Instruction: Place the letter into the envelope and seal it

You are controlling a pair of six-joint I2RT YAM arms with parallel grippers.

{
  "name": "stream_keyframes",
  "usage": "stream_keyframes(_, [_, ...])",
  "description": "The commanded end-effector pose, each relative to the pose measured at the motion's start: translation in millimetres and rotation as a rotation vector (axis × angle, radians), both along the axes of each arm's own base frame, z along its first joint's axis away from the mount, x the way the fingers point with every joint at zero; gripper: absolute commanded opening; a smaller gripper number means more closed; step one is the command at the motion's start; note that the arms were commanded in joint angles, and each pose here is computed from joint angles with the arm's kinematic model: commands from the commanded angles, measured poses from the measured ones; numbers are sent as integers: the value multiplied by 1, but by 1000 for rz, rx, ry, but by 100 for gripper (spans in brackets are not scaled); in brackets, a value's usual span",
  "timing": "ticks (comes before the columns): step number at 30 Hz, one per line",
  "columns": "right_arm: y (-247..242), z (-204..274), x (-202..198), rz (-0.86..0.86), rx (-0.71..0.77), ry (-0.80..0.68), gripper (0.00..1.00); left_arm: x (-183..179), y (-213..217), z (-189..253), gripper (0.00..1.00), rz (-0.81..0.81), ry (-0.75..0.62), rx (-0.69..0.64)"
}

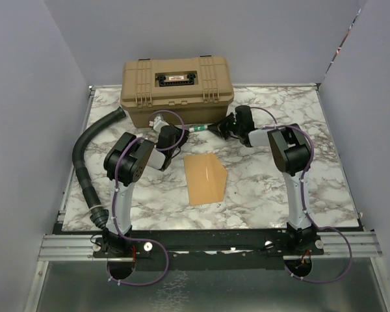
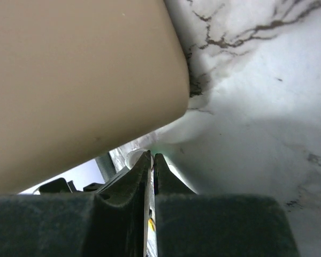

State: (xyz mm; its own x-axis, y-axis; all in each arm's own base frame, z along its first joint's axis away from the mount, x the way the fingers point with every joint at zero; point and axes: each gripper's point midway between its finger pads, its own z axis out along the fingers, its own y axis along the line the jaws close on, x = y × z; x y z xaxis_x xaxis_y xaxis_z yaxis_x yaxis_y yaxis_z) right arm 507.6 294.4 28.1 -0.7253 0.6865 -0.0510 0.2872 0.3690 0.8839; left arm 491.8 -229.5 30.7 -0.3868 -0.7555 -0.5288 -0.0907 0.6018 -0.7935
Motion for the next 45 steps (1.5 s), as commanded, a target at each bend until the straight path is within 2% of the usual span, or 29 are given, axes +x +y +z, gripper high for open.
stream_keyframes(1, [6,2,-7,57,29,-29,7,-10,-18,-1,0,-114,-24,26])
stream_keyframes(10, [-14,-1,-57,70,-54,45,8,-34,-16,10,0,-136,-6,46])
stream_keyframes(14, [-29,-1,-78,70,-127,51,9,-52,-17,3,0,-156,75,113])
stream_keyframes(19, [-59,6,-93,72,-335,13,10,-59,1,6,0,-110,146,210])
stream_keyframes(21, [-65,19,-90,112,-412,-89,13,-61,8,9,0,-95,161,257])
stream_keyframes(25, [-58,43,-77,322,-617,-364,28,-63,22,21,0,-63,182,325])
stream_keyframes(27, [-46,55,-77,434,-690,-511,46,-66,29,30,0,-49,188,363])
stream_keyframes(29, [-39,60,-72,488,-764,-612,72,-70,38,39,4,-35,196,403])
stream_keyframes(30, [-35,60,-69,518,-786,-647,77,-72,43,48,7,-25,195,415])
stream_keyframes(35, [-30,50,-39,564,-906,-739,83,-89,70,66,32,9,206,407])
stream_keyframes(37, [-23,46,-31,583,-909,-780,84,-95,82,69,38,24,211,372])
stream_keyframes(40, [-10,41,-22,620,-886,-824,84,-102,98,70,42,47,220,332])
stream_keyframes(45, [6,33,-11,608,-812,-800,85,-107,111,76,44,62,214,321])
